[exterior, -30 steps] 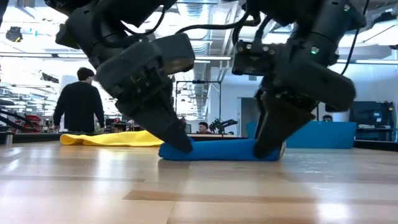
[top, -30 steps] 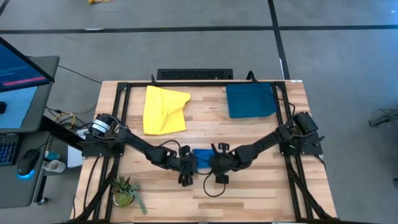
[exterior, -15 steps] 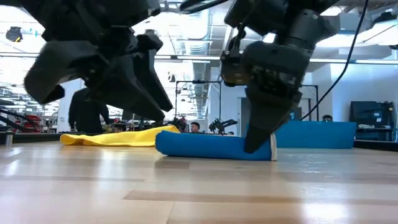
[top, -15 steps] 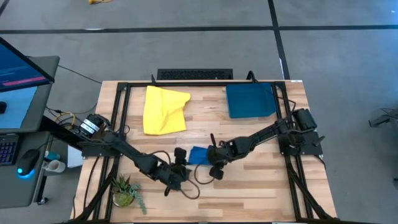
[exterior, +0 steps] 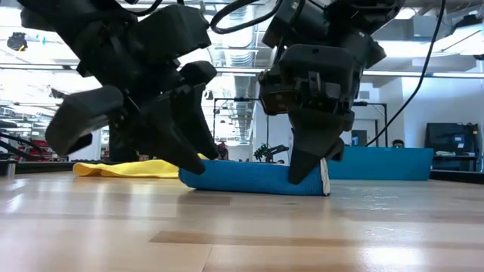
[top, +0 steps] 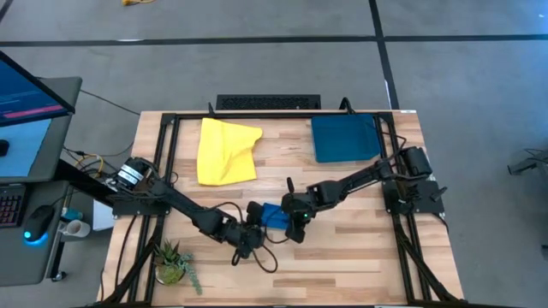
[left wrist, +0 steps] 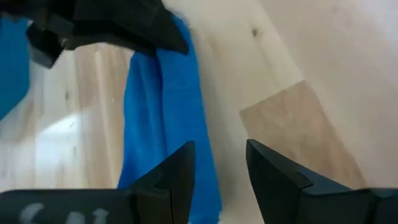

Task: Roll microfiber towels into tight, uniform cylinder then place into a basket
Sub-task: Roll the blue microfiber cloth

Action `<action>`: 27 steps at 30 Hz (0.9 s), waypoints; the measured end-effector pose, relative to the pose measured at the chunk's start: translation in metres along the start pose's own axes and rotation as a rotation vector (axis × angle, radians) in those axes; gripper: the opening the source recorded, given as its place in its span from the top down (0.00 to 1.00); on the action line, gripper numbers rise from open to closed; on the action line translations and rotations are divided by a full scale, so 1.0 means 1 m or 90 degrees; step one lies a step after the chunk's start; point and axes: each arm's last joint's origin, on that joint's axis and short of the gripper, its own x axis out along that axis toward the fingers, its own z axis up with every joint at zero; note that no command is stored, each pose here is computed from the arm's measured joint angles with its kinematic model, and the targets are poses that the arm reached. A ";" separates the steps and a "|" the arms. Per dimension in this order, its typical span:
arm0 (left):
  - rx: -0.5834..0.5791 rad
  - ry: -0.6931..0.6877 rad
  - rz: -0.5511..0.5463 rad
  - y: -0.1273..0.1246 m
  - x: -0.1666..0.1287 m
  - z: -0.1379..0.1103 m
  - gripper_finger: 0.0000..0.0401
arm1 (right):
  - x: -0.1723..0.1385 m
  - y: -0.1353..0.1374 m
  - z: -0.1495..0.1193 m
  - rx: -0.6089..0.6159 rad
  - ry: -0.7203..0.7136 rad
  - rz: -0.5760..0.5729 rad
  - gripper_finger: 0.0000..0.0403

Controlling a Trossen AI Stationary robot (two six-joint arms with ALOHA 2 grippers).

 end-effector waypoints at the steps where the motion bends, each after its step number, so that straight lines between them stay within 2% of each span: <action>1: -0.001 0.000 0.004 0.000 0.000 0.000 0.66 | 0.000 0.000 0.000 0.001 0.004 0.008 0.91; 8: -0.010 0.008 0.017 0.004 0.002 -0.001 0.66 | -0.001 -0.001 0.001 0.005 0.016 0.029 0.91; 13: -0.073 0.024 0.006 0.014 0.013 -0.007 0.66 | -0.001 -0.001 0.001 0.006 0.027 0.038 0.91; 19: -0.179 0.052 -0.077 0.029 0.025 -0.016 0.69 | -0.001 -0.001 0.000 0.004 0.038 0.051 0.91; 23: -0.254 0.048 -0.157 0.036 0.027 -0.017 0.81 | 0.000 0.001 -0.002 0.000 0.058 0.078 0.91; 27: -0.340 0.047 -0.301 0.036 0.027 -0.015 0.96 | 0.001 0.006 -0.004 -0.008 0.081 0.119 0.91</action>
